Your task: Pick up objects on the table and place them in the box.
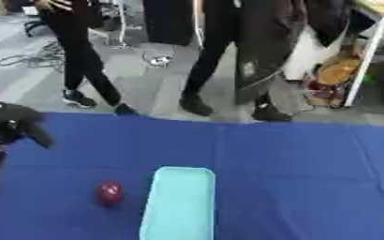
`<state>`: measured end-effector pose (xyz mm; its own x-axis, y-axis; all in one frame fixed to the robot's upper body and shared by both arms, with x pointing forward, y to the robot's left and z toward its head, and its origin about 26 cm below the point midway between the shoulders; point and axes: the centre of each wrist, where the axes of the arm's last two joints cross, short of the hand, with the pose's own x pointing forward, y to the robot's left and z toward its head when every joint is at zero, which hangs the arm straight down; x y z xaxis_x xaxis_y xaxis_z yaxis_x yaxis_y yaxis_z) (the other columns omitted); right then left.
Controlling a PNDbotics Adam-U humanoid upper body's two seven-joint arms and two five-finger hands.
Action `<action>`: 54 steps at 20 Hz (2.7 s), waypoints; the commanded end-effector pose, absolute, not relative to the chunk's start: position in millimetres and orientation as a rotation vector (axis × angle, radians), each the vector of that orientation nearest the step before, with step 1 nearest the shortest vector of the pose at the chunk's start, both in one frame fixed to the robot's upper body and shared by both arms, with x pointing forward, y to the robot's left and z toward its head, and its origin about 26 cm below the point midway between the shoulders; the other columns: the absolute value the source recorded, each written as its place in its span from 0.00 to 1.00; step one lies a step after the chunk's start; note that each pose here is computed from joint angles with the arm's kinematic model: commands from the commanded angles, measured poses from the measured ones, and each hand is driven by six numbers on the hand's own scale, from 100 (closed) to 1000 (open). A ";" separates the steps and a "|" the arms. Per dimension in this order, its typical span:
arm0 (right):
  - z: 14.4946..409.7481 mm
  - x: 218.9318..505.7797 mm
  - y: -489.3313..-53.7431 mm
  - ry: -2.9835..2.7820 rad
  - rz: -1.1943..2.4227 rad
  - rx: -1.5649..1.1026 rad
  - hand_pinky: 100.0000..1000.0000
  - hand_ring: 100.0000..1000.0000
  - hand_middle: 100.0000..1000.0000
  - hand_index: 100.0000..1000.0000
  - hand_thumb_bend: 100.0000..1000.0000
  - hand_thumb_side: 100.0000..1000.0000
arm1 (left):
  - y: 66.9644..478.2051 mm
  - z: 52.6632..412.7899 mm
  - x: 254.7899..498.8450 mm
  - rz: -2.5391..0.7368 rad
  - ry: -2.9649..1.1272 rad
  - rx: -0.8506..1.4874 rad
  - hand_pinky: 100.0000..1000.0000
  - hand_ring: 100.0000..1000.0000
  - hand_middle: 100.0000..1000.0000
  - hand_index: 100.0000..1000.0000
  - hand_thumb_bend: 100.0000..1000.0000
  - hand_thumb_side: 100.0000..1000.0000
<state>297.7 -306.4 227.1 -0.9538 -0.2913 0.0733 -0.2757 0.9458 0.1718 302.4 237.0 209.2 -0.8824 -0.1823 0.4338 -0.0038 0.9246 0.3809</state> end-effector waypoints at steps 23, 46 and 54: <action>236.1 294.9 -308.6 -3.020 -0.200 0.433 0.03 0.18 0.18 0.45 0.00 0.74 | 261.7 235.0 300.1 -0.839 -2.526 0.431 0.30 0.47 0.62 0.77 0.41 0.72; 236.0 295.4 -306.2 -2.984 -0.168 0.455 0.02 0.18 0.18 0.45 0.00 0.73 | 278.9 311.1 319.7 -1.826 -1.511 0.900 0.00 0.19 0.49 0.74 0.49 0.52; 236.2 295.8 -304.9 -2.972 -0.160 0.469 0.02 0.18 0.18 0.45 0.00 0.73 | 285.4 318.7 358.1 -1.928 -1.292 1.008 0.00 0.21 0.49 0.71 0.49 0.53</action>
<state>298.1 -303.5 225.8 -0.9413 -0.3141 0.1234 -0.2938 0.9427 0.1580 355.2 280.3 312.0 -0.5520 -0.8045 -0.2194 0.0758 -0.3104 0.9476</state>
